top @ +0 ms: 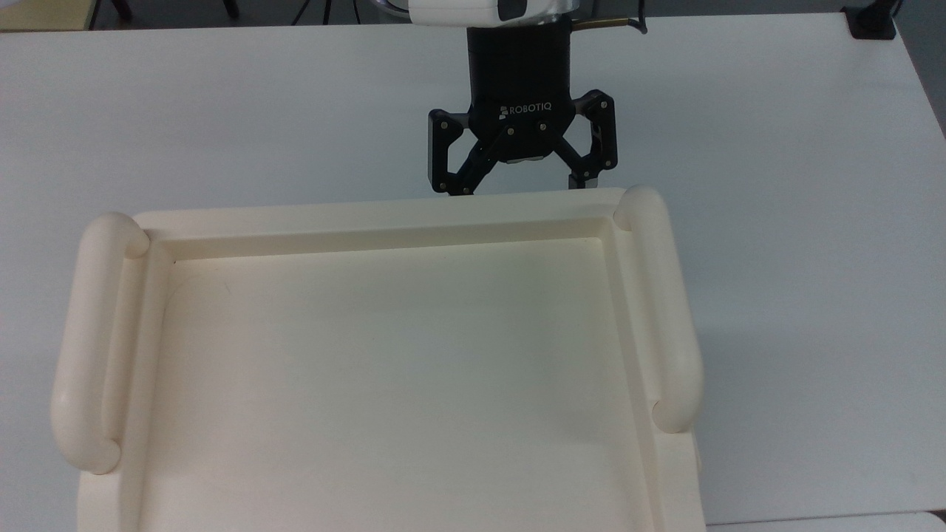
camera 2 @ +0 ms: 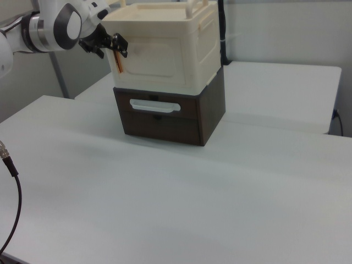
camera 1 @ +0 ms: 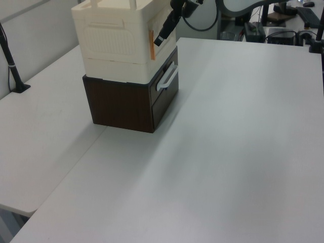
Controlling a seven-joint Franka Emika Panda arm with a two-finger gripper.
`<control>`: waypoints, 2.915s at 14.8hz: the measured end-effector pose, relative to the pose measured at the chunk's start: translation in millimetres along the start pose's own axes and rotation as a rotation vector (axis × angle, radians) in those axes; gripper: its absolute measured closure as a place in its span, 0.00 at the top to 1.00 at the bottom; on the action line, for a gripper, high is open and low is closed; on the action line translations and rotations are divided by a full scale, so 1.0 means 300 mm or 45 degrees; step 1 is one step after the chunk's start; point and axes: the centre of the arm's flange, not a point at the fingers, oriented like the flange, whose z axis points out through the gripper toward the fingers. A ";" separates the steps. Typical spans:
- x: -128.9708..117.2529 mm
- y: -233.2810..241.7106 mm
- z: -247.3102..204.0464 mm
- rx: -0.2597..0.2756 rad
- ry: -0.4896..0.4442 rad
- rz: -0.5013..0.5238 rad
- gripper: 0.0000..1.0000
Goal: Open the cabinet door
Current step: 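Lower the open gripper and close it on the door edge, then pull the door edge outward, swinging the door on its hinge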
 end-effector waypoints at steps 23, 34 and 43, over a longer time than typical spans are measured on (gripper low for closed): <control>0.007 -0.033 0.043 -0.046 0.042 0.091 0.31; 0.006 -0.046 0.041 -0.043 0.033 0.103 0.14; -0.101 -0.004 -0.214 -0.060 -0.451 0.172 0.56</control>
